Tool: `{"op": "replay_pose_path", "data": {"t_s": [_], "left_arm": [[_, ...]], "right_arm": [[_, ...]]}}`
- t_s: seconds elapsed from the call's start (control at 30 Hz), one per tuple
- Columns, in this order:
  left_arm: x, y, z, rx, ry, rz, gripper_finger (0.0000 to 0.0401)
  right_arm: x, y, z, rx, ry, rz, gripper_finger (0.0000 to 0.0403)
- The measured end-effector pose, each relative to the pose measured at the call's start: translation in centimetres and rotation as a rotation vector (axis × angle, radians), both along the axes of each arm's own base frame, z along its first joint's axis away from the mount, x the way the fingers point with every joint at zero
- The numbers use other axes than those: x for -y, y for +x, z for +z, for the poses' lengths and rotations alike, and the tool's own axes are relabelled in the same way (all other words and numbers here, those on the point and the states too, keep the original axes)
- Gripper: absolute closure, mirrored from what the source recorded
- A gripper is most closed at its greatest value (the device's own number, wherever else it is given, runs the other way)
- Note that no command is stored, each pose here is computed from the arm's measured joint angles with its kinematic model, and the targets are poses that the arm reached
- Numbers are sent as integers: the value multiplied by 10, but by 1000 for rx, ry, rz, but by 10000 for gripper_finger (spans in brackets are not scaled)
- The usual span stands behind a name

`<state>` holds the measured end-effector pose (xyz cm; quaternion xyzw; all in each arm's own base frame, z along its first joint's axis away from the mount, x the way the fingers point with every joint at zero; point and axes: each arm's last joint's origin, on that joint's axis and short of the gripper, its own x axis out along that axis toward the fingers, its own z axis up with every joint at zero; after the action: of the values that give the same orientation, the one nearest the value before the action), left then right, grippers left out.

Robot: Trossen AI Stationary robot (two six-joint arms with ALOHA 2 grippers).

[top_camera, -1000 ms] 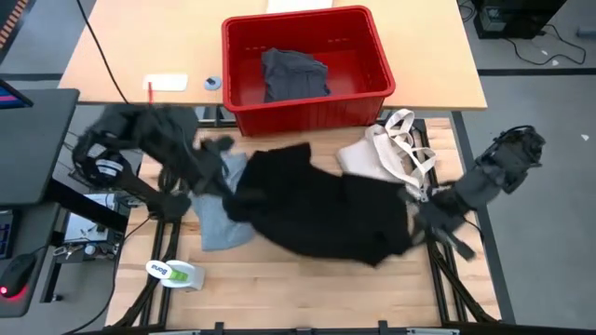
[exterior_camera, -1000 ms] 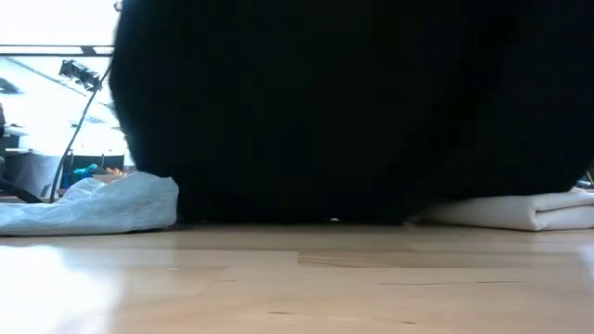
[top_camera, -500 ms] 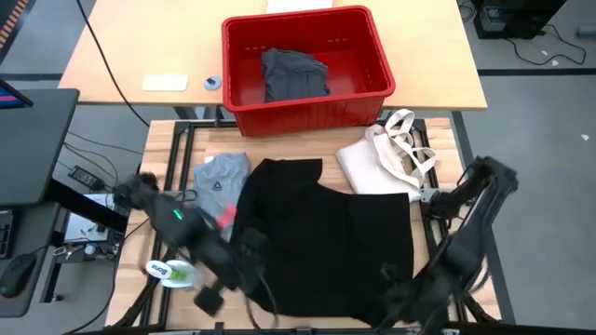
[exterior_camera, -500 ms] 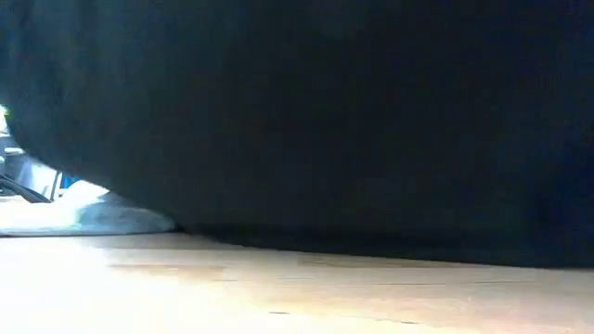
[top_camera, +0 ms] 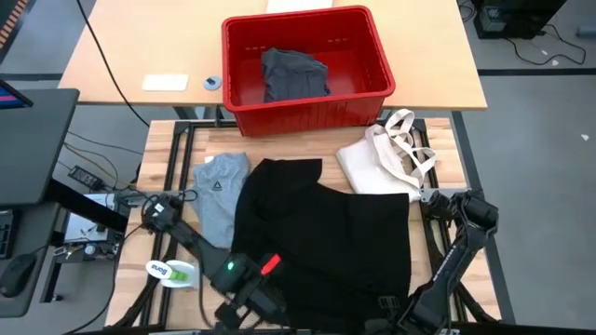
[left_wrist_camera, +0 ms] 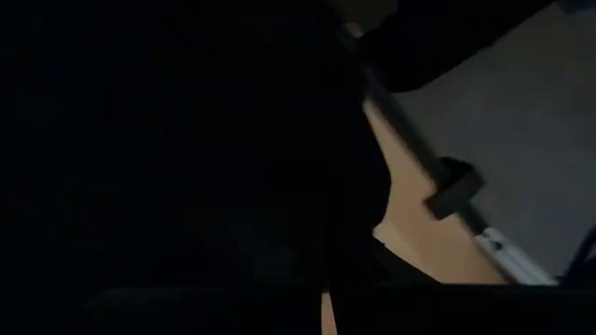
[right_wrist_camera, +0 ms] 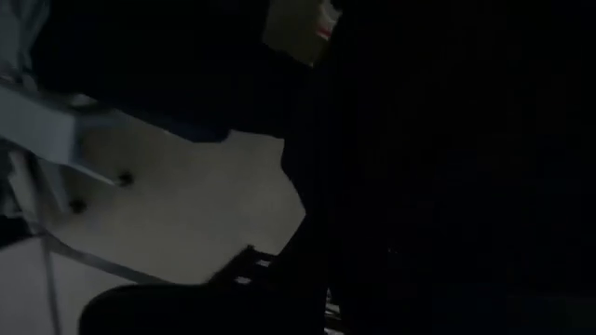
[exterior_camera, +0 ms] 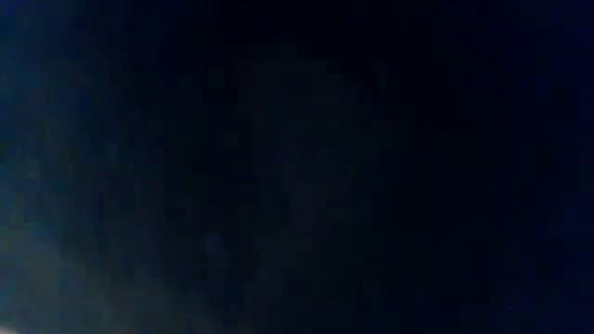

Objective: Fold Laundry from Bin
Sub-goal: Fold the black shirt

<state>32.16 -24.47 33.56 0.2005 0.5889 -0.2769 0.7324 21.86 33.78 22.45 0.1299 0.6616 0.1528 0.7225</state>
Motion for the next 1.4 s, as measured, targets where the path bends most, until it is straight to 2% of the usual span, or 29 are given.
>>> {"op": "replay_pose_path", "data": {"t_s": [0.1,0.2,0.47,0.67,0.87,1.07,1.2,1.3,1.4], "left_arm": [[-31,4,17,35,27,36,394],[-72,6,37,72,60,115,394],[-180,15,70,173,77,271,394],[-262,28,67,199,128,387,394],[-329,38,64,301,118,483,394],[-372,43,39,208,96,552,394],[-394,52,16,145,95,596,377],[-403,55,3,97,103,587,334],[-410,56,0,102,108,597,266]], "right_arm": [[-2,-6,8,20,-8,-52,387],[7,-19,24,43,-77,-136,387],[52,-50,57,64,-365,-372,387],[93,-46,69,9,-577,-586,387],[117,-26,61,-12,-632,-639,387],[137,-15,44,-117,-693,-632,384],[141,-12,43,-114,-701,-614,370],[141,-12,43,-128,-696,-610,347],[140,-13,43,-169,-676,-606,314]]}}
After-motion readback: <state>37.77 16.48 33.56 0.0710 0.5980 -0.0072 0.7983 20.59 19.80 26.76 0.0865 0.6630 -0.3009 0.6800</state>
